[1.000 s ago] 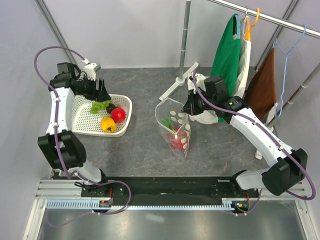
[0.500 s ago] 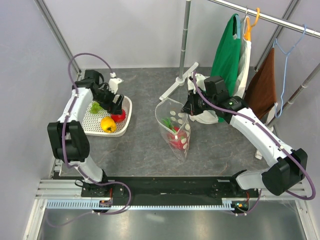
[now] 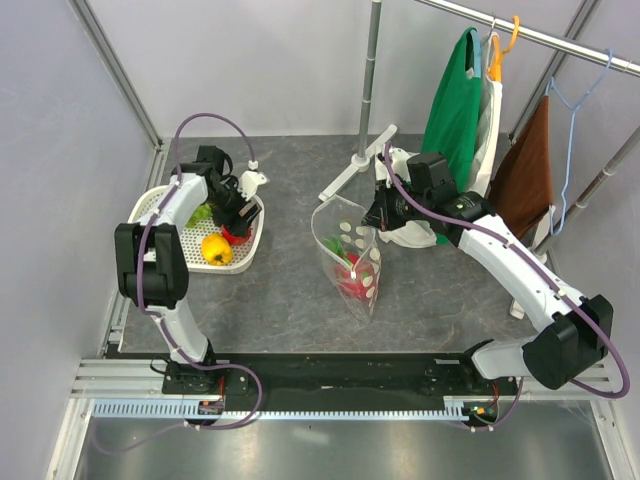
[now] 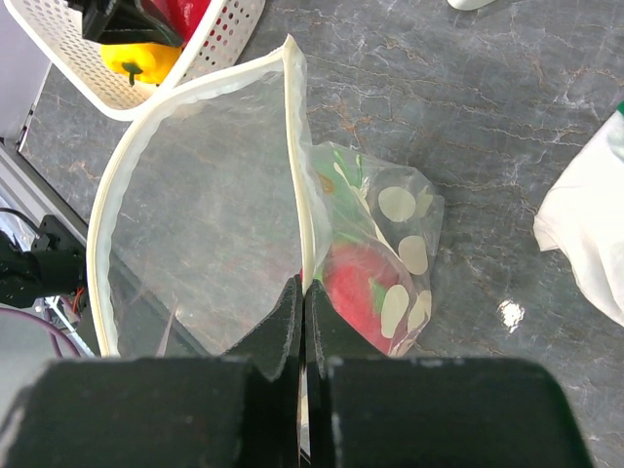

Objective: Place the food in the zip-top bag and seal the zipper
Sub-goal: Pick up the fake vegetable from the bin.

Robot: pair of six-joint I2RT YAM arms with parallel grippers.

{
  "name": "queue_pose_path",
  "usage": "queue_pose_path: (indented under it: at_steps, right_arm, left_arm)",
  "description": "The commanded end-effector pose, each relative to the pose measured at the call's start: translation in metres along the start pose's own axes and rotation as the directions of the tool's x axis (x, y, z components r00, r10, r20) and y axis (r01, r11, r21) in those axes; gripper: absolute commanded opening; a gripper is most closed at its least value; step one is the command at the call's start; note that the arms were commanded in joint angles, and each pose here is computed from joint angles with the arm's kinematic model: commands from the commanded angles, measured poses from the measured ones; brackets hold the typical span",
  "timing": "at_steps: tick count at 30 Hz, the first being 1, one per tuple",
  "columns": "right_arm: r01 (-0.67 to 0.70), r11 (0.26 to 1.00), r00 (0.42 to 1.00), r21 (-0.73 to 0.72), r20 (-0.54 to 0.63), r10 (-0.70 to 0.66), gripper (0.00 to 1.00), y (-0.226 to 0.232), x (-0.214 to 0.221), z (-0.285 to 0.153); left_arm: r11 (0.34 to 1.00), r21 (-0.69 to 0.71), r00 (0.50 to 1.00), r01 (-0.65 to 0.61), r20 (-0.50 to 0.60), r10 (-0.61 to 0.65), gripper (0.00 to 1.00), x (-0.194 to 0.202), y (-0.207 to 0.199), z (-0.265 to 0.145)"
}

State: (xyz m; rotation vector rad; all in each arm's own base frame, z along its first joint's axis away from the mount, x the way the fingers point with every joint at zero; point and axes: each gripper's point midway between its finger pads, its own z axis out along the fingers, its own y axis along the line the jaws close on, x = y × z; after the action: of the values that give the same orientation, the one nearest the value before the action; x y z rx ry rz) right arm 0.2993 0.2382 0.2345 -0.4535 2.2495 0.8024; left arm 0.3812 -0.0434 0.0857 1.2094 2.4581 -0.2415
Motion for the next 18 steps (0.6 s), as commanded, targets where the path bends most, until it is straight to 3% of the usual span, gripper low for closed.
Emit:
queue_pose_path:
  at_steps: [1, 8, 11, 13, 18]
  right_arm:
    - [0.024, 0.999, 0.999, -0.028, 0.032, -0.023, 0.00, 0.008, -0.012, -0.002]
    - [0.025, 0.999, 0.999, -0.027, 0.034, -0.024, 0.00, 0.008, -0.013, -0.002]
    - [0.022, 0.999, 0.999, -0.023, 0.032, -0.021, 0.00, 0.007, -0.013, -0.002]
    - [0.026, 0.999, 0.999, -0.021, 0.034, -0.025, 0.00, 0.007, -0.013, -0.002]
    - [0.013, 1.000, 1.000, -0.015, 0.022, -0.012, 0.00, 0.005, -0.008, 0.000]
  left_arm:
    - [0.997, -0.021, 0.997, -0.072, -0.027, 0.071, 0.87, 0.004, 0.008, 0.015]
    - [0.997, -0.032, 0.995, -0.077, -0.065, 0.075, 0.86, 0.010, 0.012, 0.022]
    - [0.995, -0.058, 0.997, -0.081, -0.020, 0.080, 0.76, -0.003, 0.013, 0.005]
    - [0.994, -0.089, 0.997, -0.068, 0.042, 0.072, 0.65, -0.019, 0.011, -0.018]
    - [0.998, -0.056, 0.957, -0.013, 0.288, 0.029, 0.35, -0.086, -0.015, -0.100]
